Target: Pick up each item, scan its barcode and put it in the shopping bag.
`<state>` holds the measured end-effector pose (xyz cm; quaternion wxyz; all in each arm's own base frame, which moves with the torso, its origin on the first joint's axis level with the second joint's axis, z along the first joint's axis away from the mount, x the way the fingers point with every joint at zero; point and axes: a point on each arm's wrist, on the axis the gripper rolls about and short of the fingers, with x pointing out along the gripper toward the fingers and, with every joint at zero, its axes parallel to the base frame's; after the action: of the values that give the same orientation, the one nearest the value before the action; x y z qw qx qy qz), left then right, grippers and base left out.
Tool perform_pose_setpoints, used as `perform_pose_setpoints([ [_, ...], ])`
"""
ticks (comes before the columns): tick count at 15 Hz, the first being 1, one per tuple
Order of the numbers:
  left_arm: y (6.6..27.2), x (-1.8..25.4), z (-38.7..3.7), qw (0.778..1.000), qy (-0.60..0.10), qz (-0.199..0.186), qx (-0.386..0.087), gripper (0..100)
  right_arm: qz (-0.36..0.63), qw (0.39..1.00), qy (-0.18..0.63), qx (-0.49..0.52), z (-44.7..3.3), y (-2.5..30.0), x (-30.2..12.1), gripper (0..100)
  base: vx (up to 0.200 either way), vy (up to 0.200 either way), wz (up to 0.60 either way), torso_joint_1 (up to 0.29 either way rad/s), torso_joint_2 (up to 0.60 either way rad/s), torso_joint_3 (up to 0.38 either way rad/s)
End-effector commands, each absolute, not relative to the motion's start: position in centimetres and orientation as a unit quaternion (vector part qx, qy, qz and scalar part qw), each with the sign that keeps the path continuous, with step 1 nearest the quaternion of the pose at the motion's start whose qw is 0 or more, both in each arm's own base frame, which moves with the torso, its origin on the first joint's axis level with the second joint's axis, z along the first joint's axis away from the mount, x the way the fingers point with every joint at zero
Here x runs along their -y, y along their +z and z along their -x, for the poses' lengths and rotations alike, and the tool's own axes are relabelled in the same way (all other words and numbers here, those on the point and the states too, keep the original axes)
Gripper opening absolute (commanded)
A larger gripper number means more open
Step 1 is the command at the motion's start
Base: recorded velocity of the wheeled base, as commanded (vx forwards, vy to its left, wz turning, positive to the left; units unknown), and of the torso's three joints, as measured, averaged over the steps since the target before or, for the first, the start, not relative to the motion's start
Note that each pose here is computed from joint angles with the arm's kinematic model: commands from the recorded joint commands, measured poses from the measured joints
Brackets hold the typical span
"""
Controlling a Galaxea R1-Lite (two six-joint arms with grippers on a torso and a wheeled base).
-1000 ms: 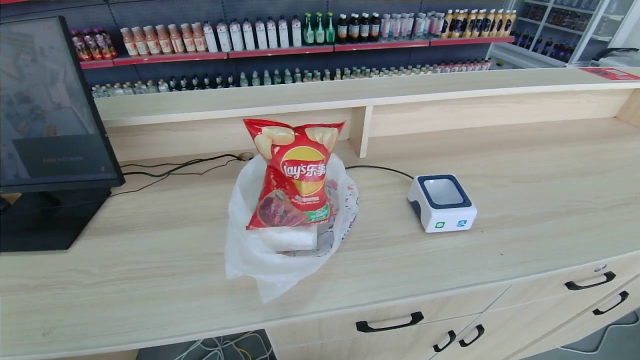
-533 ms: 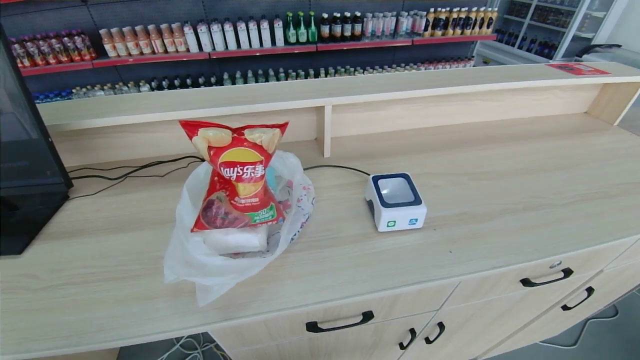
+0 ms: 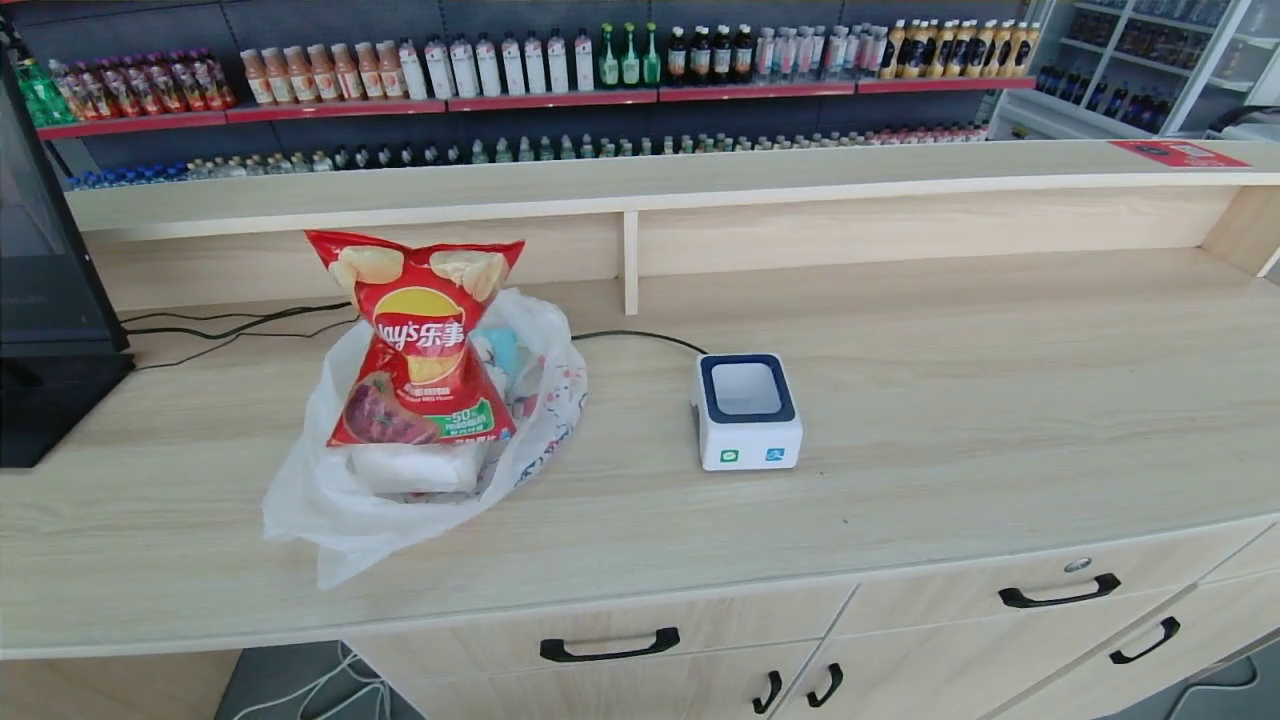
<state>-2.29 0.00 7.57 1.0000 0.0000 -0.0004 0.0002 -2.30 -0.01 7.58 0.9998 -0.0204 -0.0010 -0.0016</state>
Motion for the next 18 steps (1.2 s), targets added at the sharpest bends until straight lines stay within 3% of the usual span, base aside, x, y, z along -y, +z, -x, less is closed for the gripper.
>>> perform_pose_setpoints([
  [1,7.59,0.00,2.28,1.000,0.001,0.000,0.000,100,0.023,1.000,-0.002,0.001,2.29,7.59,0.01,100,0.000,-0.200,0.00,0.007,0.00,0.002],
  [5,7.55,0.00,2.27,1.000,0.000,0.000,-0.001,100,0.021,1.000,-0.002,0.001,2.29,7.59,0.01,100,0.000,-0.200,0.00,-0.001,0.00,0.000],
  [9,7.59,0.00,2.28,1.000,0.000,-0.001,0.000,100,0.020,1.000,-0.002,0.001,2.29,7.59,0.01,100,0.000,-0.200,0.45,0.002,0.00,0.001],
  [12,7.55,0.00,2.28,1.000,0.000,0.000,0.000,100,0.020,1.000,-0.002,0.001,2.29,7.59,0.01,100,0.000,0.000,0.00,0.000,0.00,0.000],
  [18,7.57,0.00,2.27,1.000,0.001,0.002,0.000,100,0.020,1.000,-0.002,0.001,2.29,7.59,0.01,100,-0.200,0.000,0.00,0.002,0.01,0.002],
])
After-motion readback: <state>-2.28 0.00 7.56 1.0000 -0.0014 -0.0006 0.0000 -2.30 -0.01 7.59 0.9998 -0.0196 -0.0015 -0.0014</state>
